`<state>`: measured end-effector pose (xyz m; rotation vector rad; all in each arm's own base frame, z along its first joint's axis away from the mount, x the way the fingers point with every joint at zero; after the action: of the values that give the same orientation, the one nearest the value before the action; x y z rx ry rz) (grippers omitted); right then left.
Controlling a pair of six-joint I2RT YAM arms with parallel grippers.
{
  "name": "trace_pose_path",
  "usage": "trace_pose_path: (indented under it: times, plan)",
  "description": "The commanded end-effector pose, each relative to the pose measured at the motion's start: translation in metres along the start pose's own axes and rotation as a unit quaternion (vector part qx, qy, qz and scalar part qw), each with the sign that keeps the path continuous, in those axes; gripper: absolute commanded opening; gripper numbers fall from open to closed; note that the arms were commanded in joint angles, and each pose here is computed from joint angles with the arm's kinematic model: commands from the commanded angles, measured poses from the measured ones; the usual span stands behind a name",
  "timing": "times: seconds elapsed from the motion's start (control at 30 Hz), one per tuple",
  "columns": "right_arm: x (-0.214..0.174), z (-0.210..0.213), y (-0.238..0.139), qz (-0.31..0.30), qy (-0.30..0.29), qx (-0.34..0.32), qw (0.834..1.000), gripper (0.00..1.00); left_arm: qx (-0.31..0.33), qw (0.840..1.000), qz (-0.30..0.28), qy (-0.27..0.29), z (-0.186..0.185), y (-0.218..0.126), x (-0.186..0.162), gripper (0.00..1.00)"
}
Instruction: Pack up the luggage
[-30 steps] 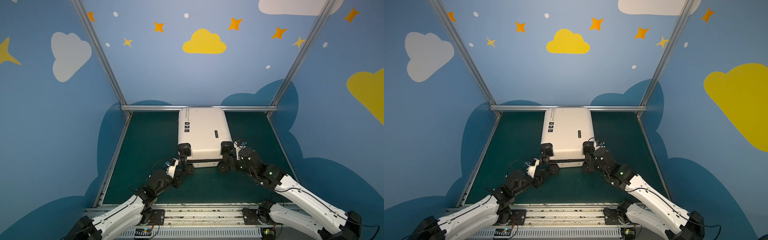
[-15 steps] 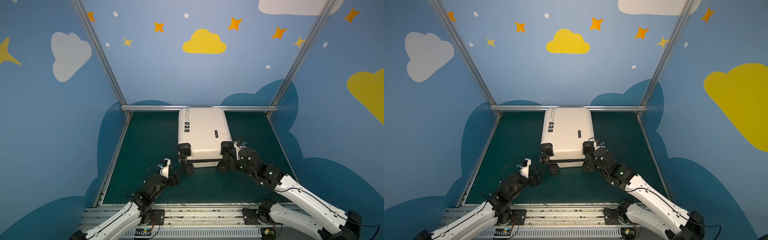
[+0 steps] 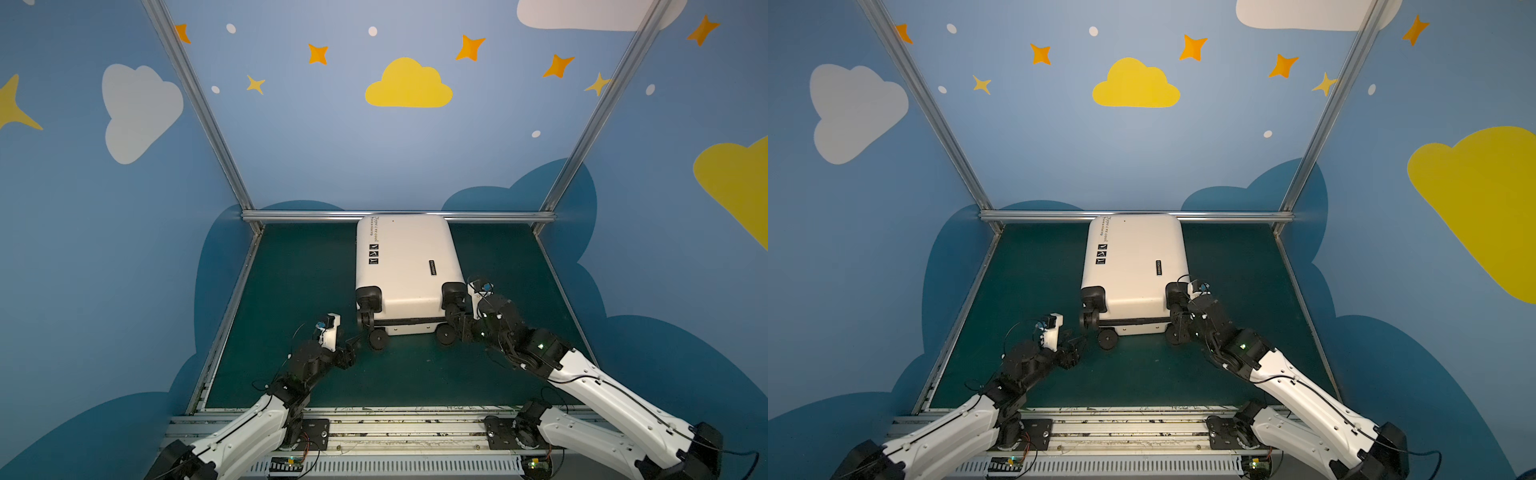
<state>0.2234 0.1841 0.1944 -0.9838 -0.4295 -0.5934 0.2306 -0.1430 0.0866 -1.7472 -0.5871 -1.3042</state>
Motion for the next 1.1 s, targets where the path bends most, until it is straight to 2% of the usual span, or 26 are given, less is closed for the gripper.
trace_pose_path:
  times: [0.0,0.23,0.6,1.07]
  plan:
    - [0.008,0.024,-0.004,-0.009,-0.023,0.057,0.998,0.00,-0.020,0.999,-0.026,0.019,-0.006,0.004,0.017,0.71]
    - [0.008,0.020,-0.004,-0.008,-0.020,0.054,0.998,0.00,-0.028,0.999,-0.021,0.039,-0.006,0.016,0.023,0.70]
    - [0.006,0.016,-0.003,-0.005,-0.016,0.051,0.999,0.00,-0.050,0.997,-0.039,0.035,0.000,0.023,0.036,0.68]
    - [0.005,0.015,-0.002,0.000,-0.013,0.046,0.999,0.00,-0.077,0.996,-0.042,0.025,-0.002,0.035,0.036,0.56]
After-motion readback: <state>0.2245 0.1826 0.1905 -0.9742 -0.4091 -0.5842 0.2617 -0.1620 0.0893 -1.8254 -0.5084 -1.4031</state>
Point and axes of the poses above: each gripper's point midway between its finger pads, its own y axis out along the fingers, its own z axis along the line the jaws close on, x = y × z, the point moved 1 cm from there along -y, back along the fingers, and after that the axes turned 15 degrees about y, right-handed, at the moved point
